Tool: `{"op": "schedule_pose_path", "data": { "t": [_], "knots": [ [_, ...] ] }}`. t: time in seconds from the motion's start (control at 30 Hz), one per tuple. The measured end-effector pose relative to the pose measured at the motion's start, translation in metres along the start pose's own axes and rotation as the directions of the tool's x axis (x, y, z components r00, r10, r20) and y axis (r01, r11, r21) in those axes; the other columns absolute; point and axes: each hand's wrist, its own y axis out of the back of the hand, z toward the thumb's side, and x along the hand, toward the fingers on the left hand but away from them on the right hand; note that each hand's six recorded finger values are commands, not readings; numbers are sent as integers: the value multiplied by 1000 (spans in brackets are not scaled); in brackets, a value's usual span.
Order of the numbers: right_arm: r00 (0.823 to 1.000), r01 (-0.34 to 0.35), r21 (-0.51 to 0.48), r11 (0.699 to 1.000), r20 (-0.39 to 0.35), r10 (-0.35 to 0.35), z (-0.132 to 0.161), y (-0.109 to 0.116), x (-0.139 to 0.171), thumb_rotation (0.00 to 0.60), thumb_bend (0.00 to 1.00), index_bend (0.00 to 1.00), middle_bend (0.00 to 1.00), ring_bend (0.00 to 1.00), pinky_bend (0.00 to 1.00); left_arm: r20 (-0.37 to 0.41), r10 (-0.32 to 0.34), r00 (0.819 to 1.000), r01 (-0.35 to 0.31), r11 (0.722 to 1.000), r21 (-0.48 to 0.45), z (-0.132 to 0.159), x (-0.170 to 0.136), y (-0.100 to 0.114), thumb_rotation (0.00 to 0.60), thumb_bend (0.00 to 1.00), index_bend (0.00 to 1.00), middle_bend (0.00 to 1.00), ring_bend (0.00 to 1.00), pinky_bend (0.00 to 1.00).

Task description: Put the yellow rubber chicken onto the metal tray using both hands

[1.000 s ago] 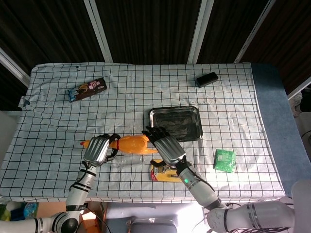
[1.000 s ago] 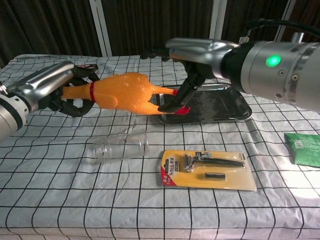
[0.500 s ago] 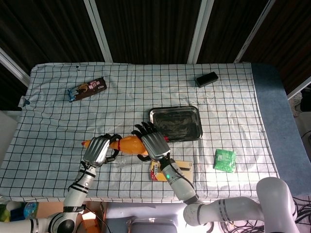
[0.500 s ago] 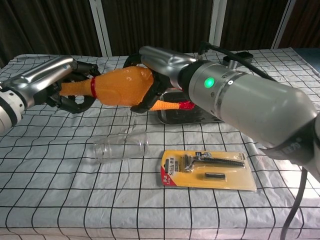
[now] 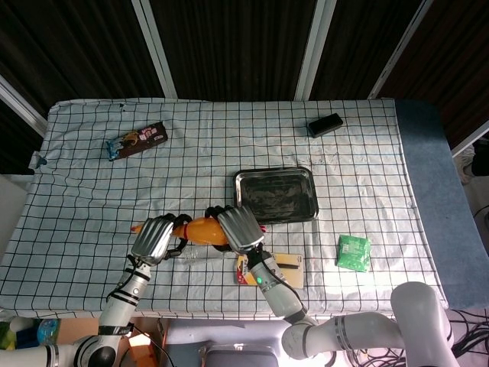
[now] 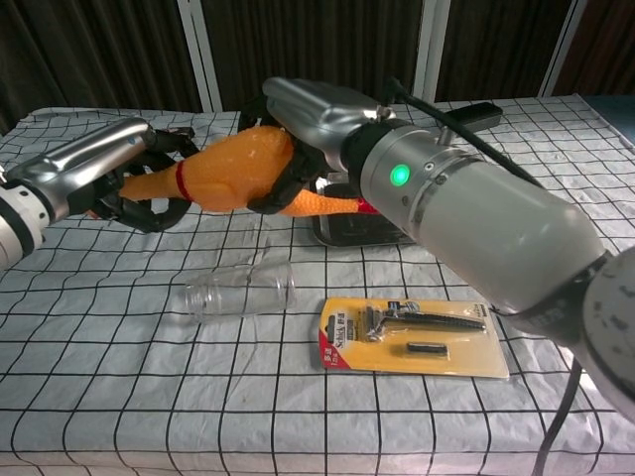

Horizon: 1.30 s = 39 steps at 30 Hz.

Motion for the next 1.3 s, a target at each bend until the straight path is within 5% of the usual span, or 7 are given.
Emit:
{"op": "schedule_pose_path", "data": {
  "t": [0.23, 0.3, 0.4, 0.47, 1.17, 1.27, 1.3],
  "knots": [
    [1000, 12, 41, 999, -2, -12, -2, -1, 2, 600, 434, 995, 833, 789, 954, -1, -8, 1000, 8, 1000, 10, -2, 0, -2, 600, 852, 610, 728, 433, 556],
    [1000, 7, 25, 1000, 1, -7, -3, -2, 3, 600, 397, 789, 721, 621, 770, 0, -11, 1000, 11, 1000, 12, -2, 0, -2, 600, 849, 610, 728, 434, 556],
    [999, -38, -2, 999, -15, 38, -2, -5, 7, 600, 264, 109, 242, 141, 227, 3, -12, 1000, 12, 1000, 13, -1, -1, -2, 600, 848, 610, 728, 433, 556],
    [996, -81, -15, 997, -23, 81, -3, -8, 9, 600, 195, 0, 27, 2, 23, 2, -12, 1000, 12, 1000, 16, -1, -1, -2, 600, 847, 610, 728, 433, 556],
    [985, -166, -32, 986, -55, 164, -4, -1, 18, 600, 127, 18, 22, 0, 0, -14, -19, 1000, 20, 999, 29, -5, 0, -1, 600, 848, 610, 728, 433, 556],
    [987, -156, -51, 986, -42, 154, -4, -1, 17, 600, 179, 315, 266, 171, 225, -14, -17, 1000, 17, 999, 30, -6, 0, 0, 600, 847, 610, 728, 434, 556],
    [989, -144, -59, 988, -40, 142, -3, 0, 17, 600, 222, 514, 413, 327, 439, -13, -16, 1000, 16, 999, 30, -6, 0, 0, 600, 847, 610, 728, 434, 556]
  ]
}}
